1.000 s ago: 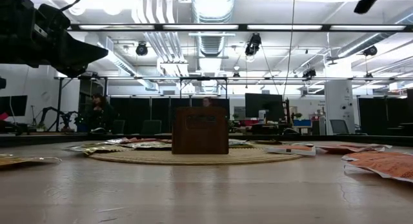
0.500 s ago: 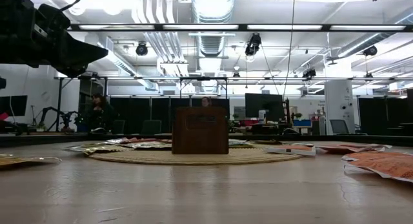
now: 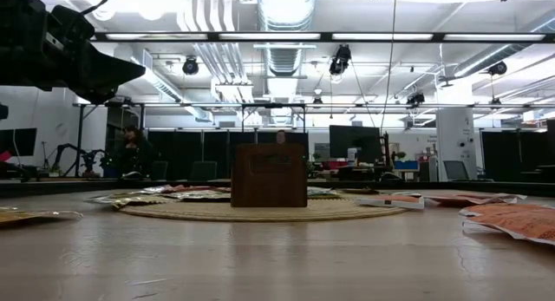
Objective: Pick & Place Tea
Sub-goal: Put the white tea bag into the top section of the wooden organizer
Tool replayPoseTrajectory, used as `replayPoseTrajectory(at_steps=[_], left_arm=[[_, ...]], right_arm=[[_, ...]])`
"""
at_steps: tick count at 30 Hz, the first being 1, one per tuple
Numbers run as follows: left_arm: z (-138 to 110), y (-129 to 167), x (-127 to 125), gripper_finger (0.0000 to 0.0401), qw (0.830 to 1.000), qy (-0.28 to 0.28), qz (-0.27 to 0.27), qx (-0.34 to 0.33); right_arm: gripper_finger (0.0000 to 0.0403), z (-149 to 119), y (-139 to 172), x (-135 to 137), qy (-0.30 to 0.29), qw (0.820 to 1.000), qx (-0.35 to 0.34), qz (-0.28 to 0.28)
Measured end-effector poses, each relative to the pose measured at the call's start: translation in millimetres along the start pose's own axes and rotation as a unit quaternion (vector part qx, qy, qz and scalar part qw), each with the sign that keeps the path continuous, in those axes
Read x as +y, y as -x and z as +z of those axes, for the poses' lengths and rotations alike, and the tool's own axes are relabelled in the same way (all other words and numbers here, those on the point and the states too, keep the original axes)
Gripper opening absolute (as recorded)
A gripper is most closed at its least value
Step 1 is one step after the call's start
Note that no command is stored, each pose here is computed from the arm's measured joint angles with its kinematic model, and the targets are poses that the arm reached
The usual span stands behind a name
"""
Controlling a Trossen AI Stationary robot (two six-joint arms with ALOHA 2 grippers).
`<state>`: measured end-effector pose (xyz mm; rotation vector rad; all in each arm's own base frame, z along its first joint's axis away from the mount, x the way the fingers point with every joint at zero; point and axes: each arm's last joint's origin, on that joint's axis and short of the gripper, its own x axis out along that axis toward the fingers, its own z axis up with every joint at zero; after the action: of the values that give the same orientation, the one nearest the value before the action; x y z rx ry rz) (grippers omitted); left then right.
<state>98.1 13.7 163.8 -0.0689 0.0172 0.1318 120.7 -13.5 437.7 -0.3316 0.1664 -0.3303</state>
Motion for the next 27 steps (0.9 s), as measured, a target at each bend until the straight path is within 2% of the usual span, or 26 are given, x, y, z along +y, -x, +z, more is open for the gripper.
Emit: replayPoseTrajectory(at_steps=[5, 11, 18, 22, 27], left_arm=[[0, 0, 0, 0.0, 1.0, 0.0, 0.0, 0.0], [0, 0, 0, 0.0, 1.0, 0.0, 0.0, 0.0], [0, 0, 0, 0.0, 1.0, 0.0, 0.0, 0.0], [0, 0, 0, 0.0, 1.0, 0.0, 0.0, 0.0], [0, 0, 0, 0.0, 1.0, 0.0, 0.0, 0.0]], right_arm=[[0.0009, 1, -11, 3, 0.06, 0.997, 0.054, 0.02], [0.0009, -1, -25, 9, 0.134, 0.987, 0.083, 0.037], [0.0009, -8, -34, 14, 0.175, 0.976, 0.117, 0.057], [0.0009, -15, -37, 18, 0.221, 0.961, 0.147, 0.082], [0.0009, -25, -41, 25, 0.299, 0.925, 0.173, 0.158]])
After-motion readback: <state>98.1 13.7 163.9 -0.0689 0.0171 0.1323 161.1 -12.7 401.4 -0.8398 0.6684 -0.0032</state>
